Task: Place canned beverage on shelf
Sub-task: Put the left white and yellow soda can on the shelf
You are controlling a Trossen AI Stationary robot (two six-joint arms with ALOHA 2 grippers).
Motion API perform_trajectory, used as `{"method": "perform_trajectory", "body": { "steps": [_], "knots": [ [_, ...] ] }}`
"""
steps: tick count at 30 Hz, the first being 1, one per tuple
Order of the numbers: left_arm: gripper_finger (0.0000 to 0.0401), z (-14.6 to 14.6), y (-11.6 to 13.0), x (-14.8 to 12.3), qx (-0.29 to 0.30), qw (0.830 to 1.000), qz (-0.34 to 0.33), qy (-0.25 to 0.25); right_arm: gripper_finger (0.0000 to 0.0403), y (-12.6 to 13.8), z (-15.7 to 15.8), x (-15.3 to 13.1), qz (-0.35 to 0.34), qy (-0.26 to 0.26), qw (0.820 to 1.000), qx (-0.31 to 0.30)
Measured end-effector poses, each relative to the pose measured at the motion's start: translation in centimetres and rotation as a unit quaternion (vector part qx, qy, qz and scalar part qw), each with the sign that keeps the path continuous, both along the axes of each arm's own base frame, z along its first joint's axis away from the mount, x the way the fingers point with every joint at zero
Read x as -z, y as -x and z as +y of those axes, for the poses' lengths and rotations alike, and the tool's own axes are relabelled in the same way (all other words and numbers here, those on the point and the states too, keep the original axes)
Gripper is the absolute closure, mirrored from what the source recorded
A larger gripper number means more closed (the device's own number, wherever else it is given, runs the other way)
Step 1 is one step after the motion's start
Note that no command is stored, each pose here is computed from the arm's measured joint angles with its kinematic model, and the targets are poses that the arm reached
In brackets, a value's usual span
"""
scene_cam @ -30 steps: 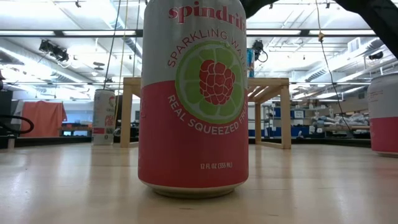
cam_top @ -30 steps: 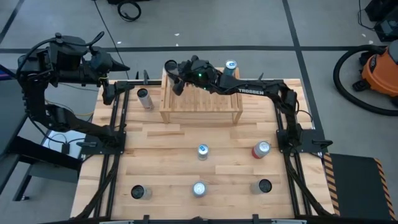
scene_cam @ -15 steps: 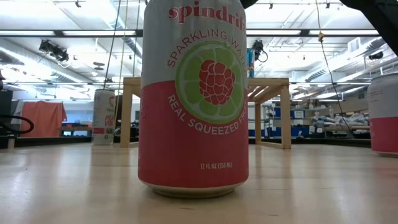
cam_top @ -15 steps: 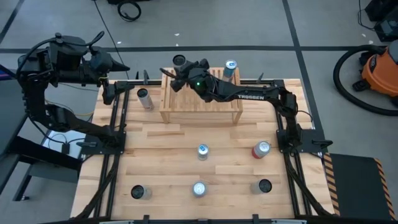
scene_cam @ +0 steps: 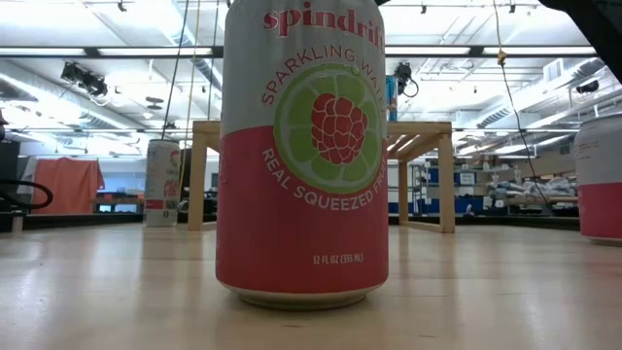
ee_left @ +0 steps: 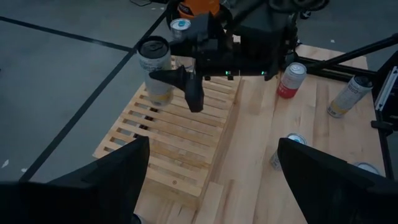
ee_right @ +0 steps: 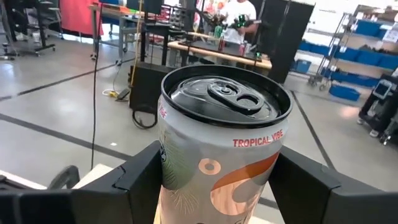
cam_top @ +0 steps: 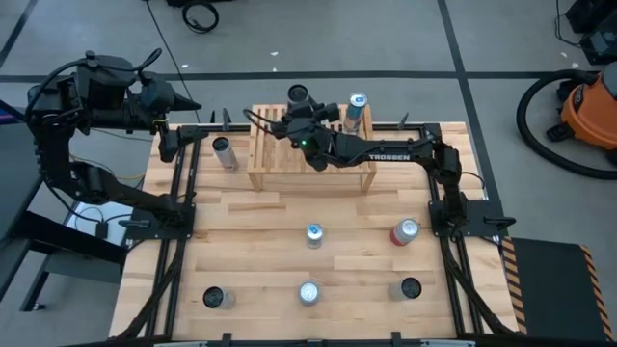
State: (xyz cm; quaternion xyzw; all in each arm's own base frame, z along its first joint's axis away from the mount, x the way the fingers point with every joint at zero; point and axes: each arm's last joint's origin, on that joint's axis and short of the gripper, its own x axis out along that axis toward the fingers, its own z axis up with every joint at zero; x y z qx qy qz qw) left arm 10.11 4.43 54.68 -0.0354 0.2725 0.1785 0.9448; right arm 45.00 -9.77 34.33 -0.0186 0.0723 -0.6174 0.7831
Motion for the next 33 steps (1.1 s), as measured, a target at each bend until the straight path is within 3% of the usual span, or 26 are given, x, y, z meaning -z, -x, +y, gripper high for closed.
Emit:
{"method": "perform_trajectory", "body": {
  "steps": [11, 24, 33],
  "knots": [
    [0.0044, 0.0, 0.0, 0.0, 0.0, 1.0, 0.0, -0.001, 0.0142, 2.7, -0.1, 0.8, -0.014, -0.059, 0.997, 0.052],
    [0.0044, 0.0, 0.0, 0.0, 0.0, 1.0, 0.0, -0.001, 0.0144, 4.0, 0.9, 1.2, -0.053, -0.036, 0.991, 0.116],
    [0.0044, 0.0, 0.0, 0.0, 0.001, 1.0, 0.001, -0.002, 0.014, 3.8, 1.7, 1.4, -0.066, -0.043, 0.991, 0.105]
  ]
}}
